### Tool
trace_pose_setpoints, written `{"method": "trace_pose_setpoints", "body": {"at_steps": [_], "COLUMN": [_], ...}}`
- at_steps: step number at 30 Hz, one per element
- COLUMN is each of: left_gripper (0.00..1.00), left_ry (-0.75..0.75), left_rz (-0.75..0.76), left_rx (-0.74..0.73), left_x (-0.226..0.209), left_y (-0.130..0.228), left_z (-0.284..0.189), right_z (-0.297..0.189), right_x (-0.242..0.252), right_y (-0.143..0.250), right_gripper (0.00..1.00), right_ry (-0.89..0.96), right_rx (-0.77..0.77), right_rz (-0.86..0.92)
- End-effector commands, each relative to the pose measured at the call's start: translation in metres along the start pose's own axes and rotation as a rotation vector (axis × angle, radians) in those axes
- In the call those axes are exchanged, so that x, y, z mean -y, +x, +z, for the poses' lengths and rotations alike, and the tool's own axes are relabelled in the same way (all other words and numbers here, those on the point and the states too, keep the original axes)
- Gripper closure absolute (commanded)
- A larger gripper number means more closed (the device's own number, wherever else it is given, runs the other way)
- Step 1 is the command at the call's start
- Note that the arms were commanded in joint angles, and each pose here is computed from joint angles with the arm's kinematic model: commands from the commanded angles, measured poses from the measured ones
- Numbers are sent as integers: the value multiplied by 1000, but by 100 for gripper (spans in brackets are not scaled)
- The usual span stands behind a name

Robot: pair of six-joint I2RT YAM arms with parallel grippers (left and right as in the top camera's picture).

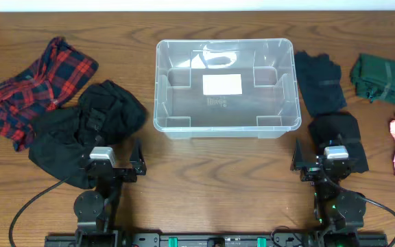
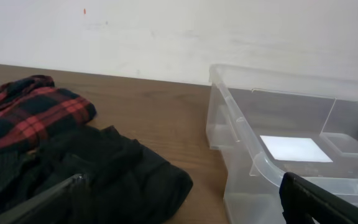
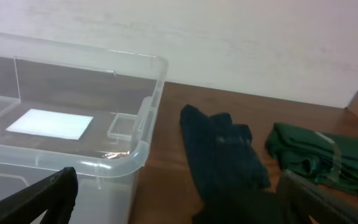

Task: Pack container
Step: 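Move the right gripper toward the folded black garment right of the bin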

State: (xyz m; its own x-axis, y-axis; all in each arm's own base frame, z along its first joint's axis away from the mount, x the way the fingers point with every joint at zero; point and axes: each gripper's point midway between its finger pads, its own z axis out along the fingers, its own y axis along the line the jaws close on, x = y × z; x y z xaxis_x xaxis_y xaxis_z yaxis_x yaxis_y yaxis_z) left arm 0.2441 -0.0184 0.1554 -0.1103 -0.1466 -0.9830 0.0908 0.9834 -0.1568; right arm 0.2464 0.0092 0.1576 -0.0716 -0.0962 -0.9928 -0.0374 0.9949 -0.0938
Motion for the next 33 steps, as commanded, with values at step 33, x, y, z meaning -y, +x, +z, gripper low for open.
{"method": "trace_pose_setpoints", "body": {"at_steps": [33], "left_gripper": [2], "left_ry": [3], "left_rz": [-8], "left_rx": [-47], "left_x": [-1], "left_y": [16], "left_z": [1], "right_z": [-11], "right_x": [-51], "right_y": [-32], "right_gripper": [1], "right_ry": [-314], "right_rx": [120], "right_rz": [93]}}
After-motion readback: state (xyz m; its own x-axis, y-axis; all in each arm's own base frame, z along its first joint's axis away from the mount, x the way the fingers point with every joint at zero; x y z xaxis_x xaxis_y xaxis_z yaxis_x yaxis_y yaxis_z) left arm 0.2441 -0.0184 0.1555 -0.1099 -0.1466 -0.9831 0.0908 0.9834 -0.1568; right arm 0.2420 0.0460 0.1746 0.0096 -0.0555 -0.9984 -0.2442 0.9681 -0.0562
